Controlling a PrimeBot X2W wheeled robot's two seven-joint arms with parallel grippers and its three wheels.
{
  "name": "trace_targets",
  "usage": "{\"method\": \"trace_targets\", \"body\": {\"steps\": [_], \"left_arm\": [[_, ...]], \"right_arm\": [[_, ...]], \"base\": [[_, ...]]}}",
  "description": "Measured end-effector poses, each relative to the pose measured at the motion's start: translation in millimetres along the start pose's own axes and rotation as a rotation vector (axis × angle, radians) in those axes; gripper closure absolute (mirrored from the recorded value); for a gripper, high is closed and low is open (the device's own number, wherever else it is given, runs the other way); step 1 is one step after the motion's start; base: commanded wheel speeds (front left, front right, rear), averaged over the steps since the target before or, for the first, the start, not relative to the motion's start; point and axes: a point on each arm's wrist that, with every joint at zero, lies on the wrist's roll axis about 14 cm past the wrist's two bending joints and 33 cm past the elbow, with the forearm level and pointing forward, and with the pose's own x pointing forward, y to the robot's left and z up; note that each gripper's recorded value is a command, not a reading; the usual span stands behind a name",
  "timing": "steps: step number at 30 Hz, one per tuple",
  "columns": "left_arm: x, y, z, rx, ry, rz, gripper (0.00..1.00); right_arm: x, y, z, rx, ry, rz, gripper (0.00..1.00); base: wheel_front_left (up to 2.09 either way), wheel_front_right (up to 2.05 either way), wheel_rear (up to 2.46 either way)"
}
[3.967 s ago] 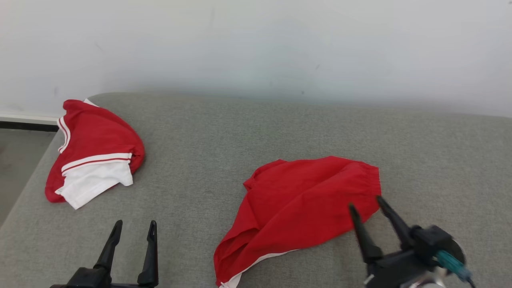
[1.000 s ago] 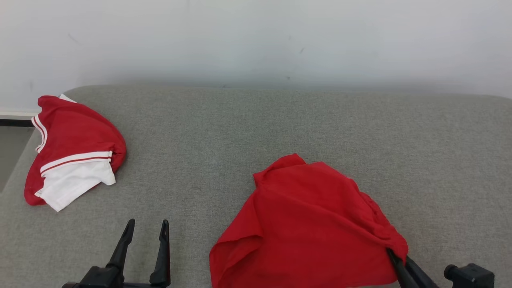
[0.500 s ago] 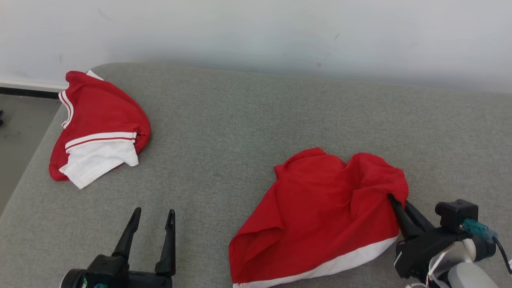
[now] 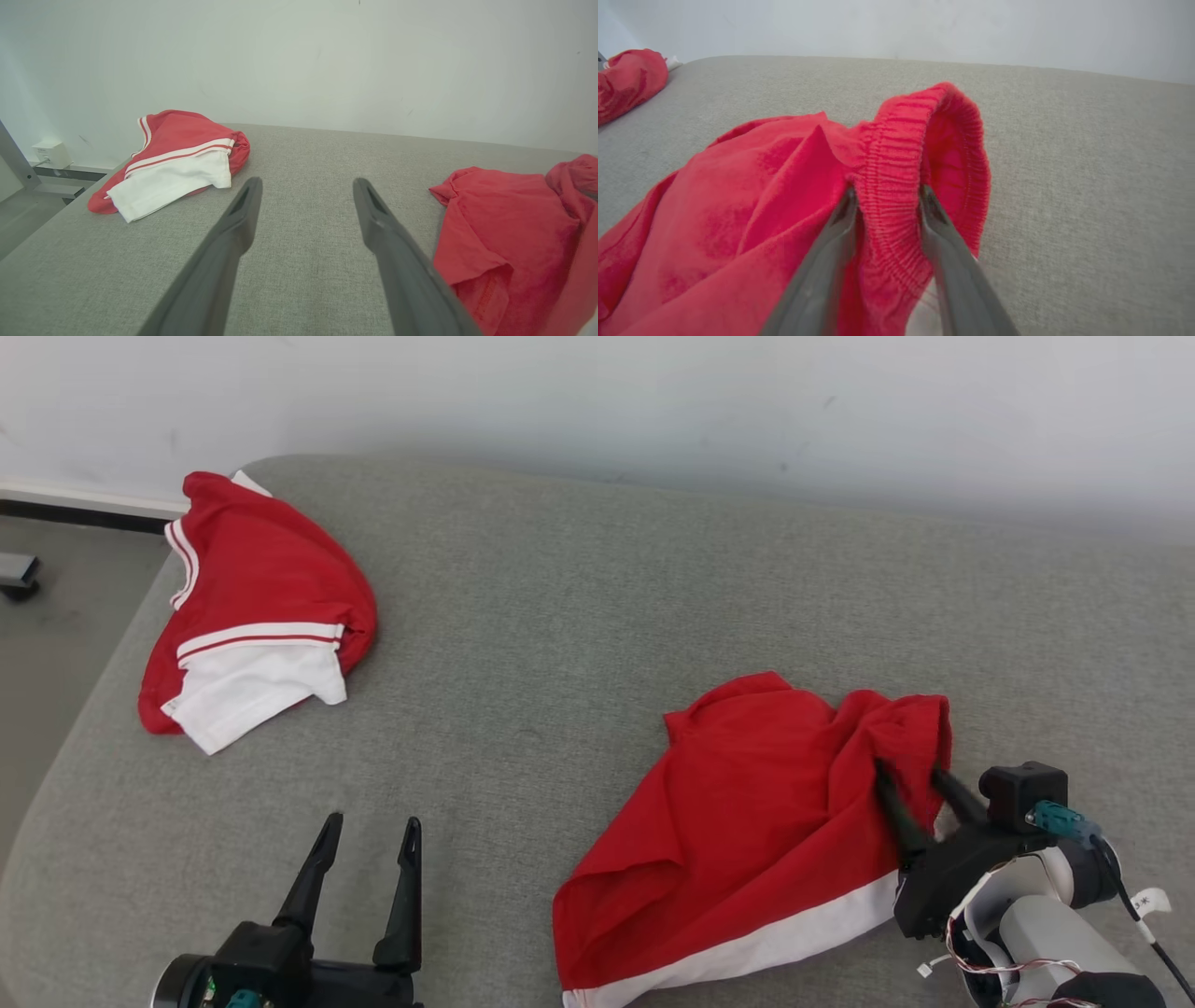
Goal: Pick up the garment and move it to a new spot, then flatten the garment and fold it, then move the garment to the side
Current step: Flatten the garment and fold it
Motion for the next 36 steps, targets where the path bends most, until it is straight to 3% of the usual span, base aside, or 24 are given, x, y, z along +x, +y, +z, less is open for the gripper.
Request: {"method": "trace_targets", "body": {"steps": [7,22,36], "left_arm": [[4.8,-7.1,2.6,-0.004,-0.012,-0.023,0.00],[5.7,-19.7,11.8,-0.003,-0.046,-0.073,0.00],[-1.6,-21.0,22.7,0.011,-0.081,-0.091,0.00]], "right_arm": [[-18.1,-11.4,8.4,0.010,-0.070,-0.026,0.00],[-116.0,-44.3,58.3,0.041,-0.365,-0.177,0.00],[-171.0,-23.2,67.3,0.016,-0.476,-0.230,0.00]], "base": [[0.00,0.00,0.00],[0.00,0.00,0.00],[0.00,0.00,0.00]]}}
